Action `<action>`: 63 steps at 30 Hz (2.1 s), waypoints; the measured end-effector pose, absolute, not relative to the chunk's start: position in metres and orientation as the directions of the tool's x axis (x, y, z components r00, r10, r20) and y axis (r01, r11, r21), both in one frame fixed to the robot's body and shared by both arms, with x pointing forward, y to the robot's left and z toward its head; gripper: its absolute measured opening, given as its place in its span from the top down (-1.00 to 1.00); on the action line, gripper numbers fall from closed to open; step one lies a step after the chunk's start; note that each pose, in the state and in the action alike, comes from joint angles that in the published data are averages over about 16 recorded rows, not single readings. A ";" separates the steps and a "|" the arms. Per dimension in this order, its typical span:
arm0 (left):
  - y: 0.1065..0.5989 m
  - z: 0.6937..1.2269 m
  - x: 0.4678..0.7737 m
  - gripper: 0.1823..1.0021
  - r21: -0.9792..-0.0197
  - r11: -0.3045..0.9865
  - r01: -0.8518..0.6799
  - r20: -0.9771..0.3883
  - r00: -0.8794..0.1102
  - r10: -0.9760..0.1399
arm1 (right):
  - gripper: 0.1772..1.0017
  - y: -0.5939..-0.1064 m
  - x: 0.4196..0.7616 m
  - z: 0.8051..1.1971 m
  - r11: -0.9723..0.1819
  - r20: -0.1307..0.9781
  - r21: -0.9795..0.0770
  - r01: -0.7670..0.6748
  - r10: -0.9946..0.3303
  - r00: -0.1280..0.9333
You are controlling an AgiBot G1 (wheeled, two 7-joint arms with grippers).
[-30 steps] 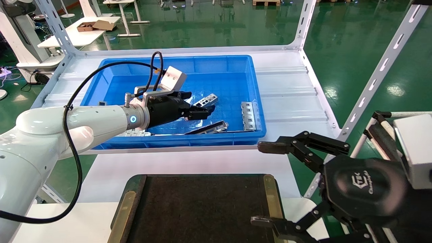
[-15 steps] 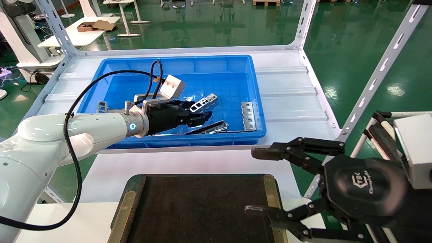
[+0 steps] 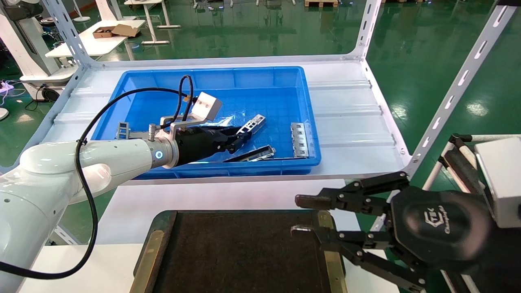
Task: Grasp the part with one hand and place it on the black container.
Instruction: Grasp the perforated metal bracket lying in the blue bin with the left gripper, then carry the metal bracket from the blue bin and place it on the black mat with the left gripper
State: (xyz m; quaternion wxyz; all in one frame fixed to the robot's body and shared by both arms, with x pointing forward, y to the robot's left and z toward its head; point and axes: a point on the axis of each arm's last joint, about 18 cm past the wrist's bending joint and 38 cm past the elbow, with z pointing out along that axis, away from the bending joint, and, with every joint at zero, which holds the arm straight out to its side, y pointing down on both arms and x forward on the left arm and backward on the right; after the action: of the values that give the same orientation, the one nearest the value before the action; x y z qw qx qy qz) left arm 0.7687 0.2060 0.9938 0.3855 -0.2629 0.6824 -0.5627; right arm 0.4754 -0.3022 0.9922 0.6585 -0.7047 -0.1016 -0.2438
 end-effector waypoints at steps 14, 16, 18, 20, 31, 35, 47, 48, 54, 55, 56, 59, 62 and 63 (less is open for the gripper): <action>0.214 1.041 0.743 0.66 -0.982 0.111 0.152 -0.184 -0.657 -0.731 | 0.86 -0.302 0.475 0.992 -0.112 0.477 -0.879 0.464 -0.178 0.860; 0.216 1.046 0.736 0.66 -0.982 0.095 0.164 -0.183 -0.684 -0.706 | 0.88 -0.302 0.475 0.992 -0.112 0.477 -0.879 0.464 -0.178 0.860; 0.218 1.048 0.728 0.66 -0.981 0.081 0.174 -0.183 -0.713 -0.677 | 0.91 -0.302 0.475 0.992 -0.112 0.477 -0.879 0.464 -0.178 0.860; 0.221 1.049 0.719 0.66 -0.981 0.069 0.183 -0.184 -0.742 -0.645 | 0.94 -0.302 0.475 0.992 -0.112 0.477 -0.879 0.464 -0.178 0.860; 0.226 1.021 0.667 0.66 -0.983 0.038 0.178 -0.177 -0.885 -0.432 | 0.97 -0.302 0.475 0.992 -0.112 0.477 -0.879 0.464 -0.178 0.860; 0.228 1.000 0.645 0.66 -0.987 0.046 0.153 -0.159 -0.924 -0.348 | 0.97 -0.302 0.475 0.992 -0.112 0.477 -0.879 0.464 -0.178 0.860; 0.237 0.904 0.592 0.66 -0.993 0.109 -0.046 0.016 -0.966 -0.258 | 0.97 -0.302 0.475 0.992 -0.112 0.477 -0.879 0.464 -0.178 0.860; 0.237 0.895 0.590 0.66 -0.991 0.111 -0.069 0.037 -0.962 -0.269 | 0.97 -0.302 0.475 0.992 -0.112 0.477 -0.879 0.464 -0.178 0.860; 0.236 0.840 0.585 0.66 -0.976 0.102 -0.194 0.142 -0.916 -0.376 | 0.97 -0.302 0.475 0.992 -0.112 0.477 -0.879 0.464 -0.178 0.860; 0.235 0.831 0.586 0.66 -0.973 0.096 -0.210 0.156 -0.903 -0.400 | 0.97 -0.302 0.475 0.992 -0.112 0.477 -0.879 0.464 -0.178 0.860; 0.234 0.822 0.587 0.66 -0.970 0.089 -0.225 0.168 -0.890 -0.424 | 0.97 -0.302 0.475 0.992 -0.112 0.477 -0.879 0.464 -0.178 0.860; 0.231 0.797 0.591 0.66 -0.964 0.059 -0.259 0.196 -0.842 -0.503 | 0.97 -0.302 0.475 0.992 -0.112 0.477 -0.879 0.464 -0.178 0.860; 0.225 0.774 0.599 0.66 -0.960 0.018 -0.281 0.217 -0.781 -0.586 | 0.97 -0.302 0.475 0.992 -0.112 0.477 -0.879 0.464 -0.178 0.860; 0.224 0.767 0.602 0.66 -0.958 0.002 -0.285 0.224 -0.758 -0.613 | 0.97 -0.302 0.475 0.992 -0.112 0.477 -0.879 0.464 -0.178 0.860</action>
State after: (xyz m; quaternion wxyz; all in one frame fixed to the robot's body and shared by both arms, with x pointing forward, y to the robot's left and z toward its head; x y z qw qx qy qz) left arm 0.6023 0.2235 0.7674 0.1303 -0.3228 0.6957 -0.6283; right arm 0.4754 -0.3022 0.9922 0.6585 -0.7047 -0.1016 -0.2438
